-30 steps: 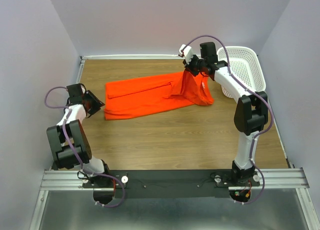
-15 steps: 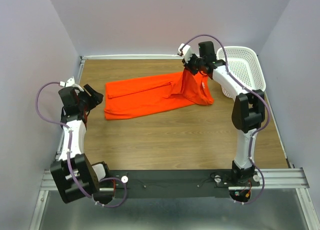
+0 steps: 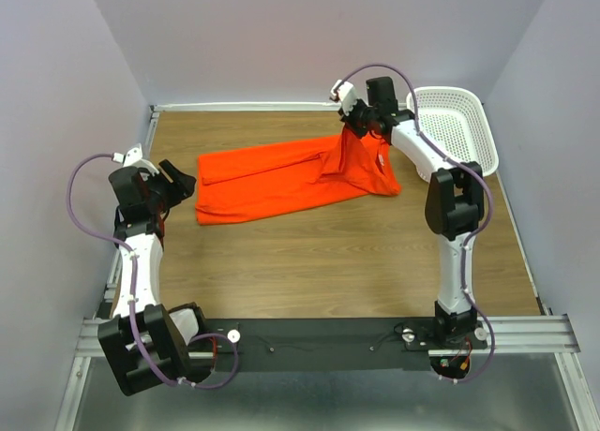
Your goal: Fold and stack the t-shirts
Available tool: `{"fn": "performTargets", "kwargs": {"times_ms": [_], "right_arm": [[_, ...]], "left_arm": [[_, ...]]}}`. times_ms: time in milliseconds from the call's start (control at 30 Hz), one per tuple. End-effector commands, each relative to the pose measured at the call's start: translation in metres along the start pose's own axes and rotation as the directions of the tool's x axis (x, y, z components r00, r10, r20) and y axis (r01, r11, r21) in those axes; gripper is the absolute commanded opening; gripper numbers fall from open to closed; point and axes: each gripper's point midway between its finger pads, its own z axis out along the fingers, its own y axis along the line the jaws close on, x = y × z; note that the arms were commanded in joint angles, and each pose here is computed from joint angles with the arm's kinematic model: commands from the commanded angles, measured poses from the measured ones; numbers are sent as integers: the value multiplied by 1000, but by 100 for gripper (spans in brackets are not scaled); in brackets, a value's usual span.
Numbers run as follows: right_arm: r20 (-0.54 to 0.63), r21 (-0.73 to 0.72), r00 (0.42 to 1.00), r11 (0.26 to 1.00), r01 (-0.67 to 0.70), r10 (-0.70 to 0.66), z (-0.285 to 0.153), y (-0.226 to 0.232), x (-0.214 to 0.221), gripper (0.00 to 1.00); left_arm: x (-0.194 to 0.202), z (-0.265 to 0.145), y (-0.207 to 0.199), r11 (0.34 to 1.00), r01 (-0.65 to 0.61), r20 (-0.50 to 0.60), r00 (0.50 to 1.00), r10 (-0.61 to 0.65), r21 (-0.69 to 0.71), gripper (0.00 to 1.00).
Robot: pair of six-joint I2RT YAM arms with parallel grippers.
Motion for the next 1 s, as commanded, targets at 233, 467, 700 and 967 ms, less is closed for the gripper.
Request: {"fn": "performTargets", "kwargs": {"times_ms": [233,467,700,967], "right_arm": [[10,34,1000,999,-16,16,14,-11,-5,1],[29,31,999,999,-23,22,22,-12,-11,1],[35,14,999,1000,7,-7,30,-4,-16,1],[38,-18,997,998,63,-62,39,12,-20,3]], "left_arm": [[9,1,-8,998,-26,-29,999,27,55,69],[12,2,-8,998,-26,-36,999,28,59,68],[15,4,-8,997,-26,-50,998,29,67,68],[16,4,-11,997,-28,-55,998,33,75,68]]}}
